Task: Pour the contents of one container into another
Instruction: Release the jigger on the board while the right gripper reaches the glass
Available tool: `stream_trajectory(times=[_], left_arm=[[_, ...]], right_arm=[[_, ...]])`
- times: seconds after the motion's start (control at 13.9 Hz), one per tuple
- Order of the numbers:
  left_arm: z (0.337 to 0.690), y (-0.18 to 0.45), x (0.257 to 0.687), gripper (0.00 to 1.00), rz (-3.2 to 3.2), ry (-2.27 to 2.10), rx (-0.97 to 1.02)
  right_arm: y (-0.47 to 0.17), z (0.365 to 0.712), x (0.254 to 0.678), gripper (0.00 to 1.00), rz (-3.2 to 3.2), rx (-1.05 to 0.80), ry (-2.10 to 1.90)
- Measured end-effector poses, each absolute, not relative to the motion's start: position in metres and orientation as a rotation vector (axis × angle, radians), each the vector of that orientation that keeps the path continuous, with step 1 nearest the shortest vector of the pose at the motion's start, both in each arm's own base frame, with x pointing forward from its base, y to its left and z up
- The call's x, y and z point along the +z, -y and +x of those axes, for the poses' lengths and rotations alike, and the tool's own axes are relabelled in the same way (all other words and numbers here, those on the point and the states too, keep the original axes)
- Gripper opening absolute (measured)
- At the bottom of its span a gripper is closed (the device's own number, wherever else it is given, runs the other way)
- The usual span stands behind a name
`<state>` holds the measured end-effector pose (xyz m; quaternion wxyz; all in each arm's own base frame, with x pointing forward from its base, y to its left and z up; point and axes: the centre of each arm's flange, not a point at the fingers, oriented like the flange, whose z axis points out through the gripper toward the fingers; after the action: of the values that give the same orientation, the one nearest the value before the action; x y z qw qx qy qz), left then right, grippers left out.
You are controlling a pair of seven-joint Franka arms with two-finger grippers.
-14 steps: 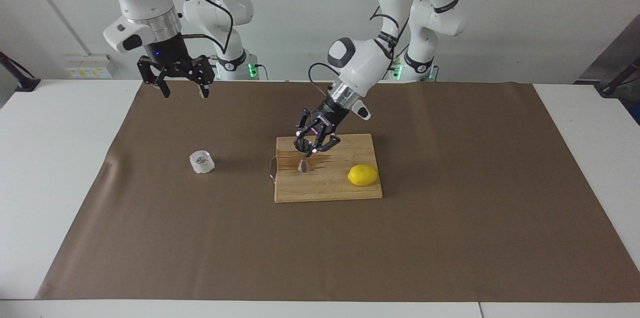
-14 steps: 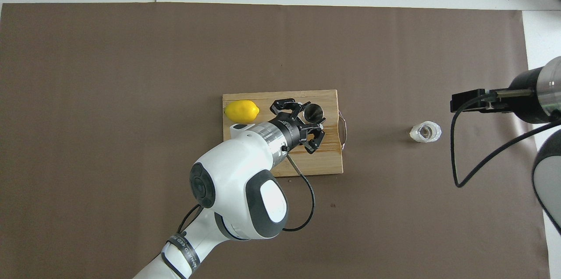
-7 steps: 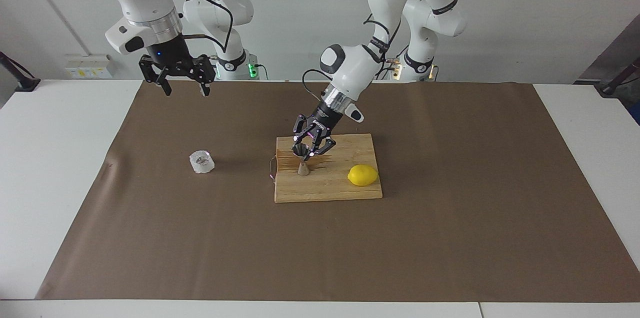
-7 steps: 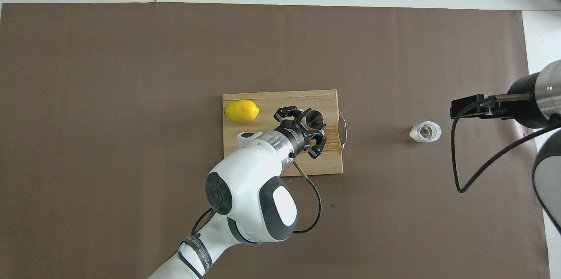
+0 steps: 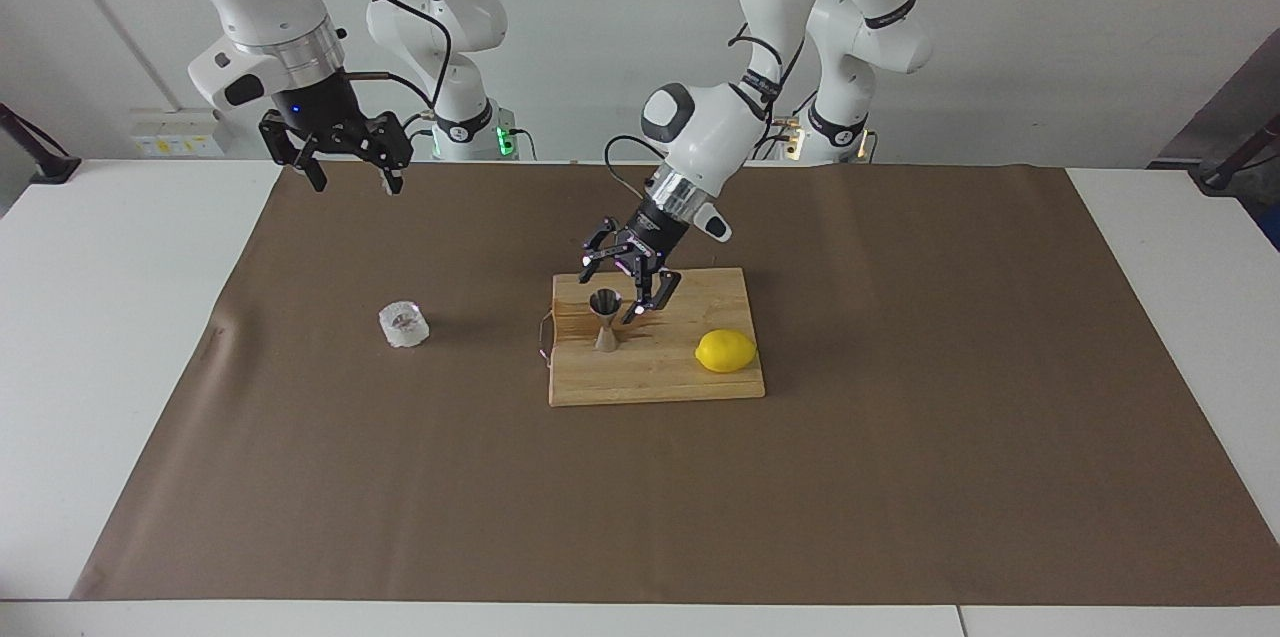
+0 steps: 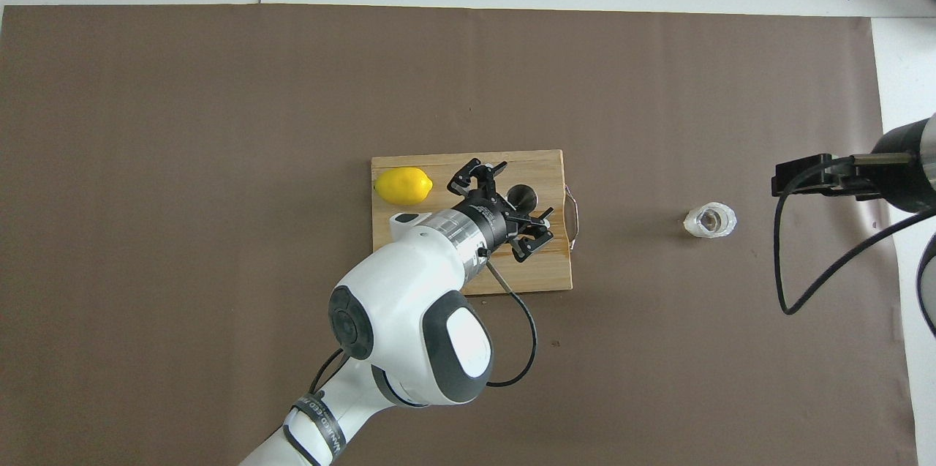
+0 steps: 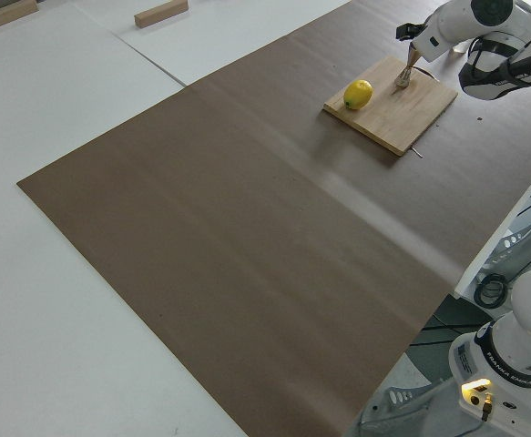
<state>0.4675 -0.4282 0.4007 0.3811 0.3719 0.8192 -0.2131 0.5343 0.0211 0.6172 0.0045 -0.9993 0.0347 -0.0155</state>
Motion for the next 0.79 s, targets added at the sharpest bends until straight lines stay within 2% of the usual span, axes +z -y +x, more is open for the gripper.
stream_trajectory(times=[0.14, 0.29, 0.5, 0.79], left_arm=[[0.485, 0.405, 0.430, 1.00, 0.951, -2.064, -0.582], [0.517, 0.364, 0.449, 1.00, 1.027, -2.036, -0.577], [0.554, 0.323, 0.468, 1.00, 1.196, -2.007, -0.521], [0.583, 0.291, 0.498, 1.00, 1.452, -1.964, -0.396]], right_arm=[[-0.009, 0.530, 0.603, 1.00, -3.135, -0.009, 0.020], [0.006, 0.522, 0.584, 1.00, -3.125, -0.003, 0.254], [0.012, 0.509, 0.562, 1.00, -3.069, -0.012, 0.651], [0.023, 0.501, 0.526, 1.00, -2.861, -0.028, 1.289]])
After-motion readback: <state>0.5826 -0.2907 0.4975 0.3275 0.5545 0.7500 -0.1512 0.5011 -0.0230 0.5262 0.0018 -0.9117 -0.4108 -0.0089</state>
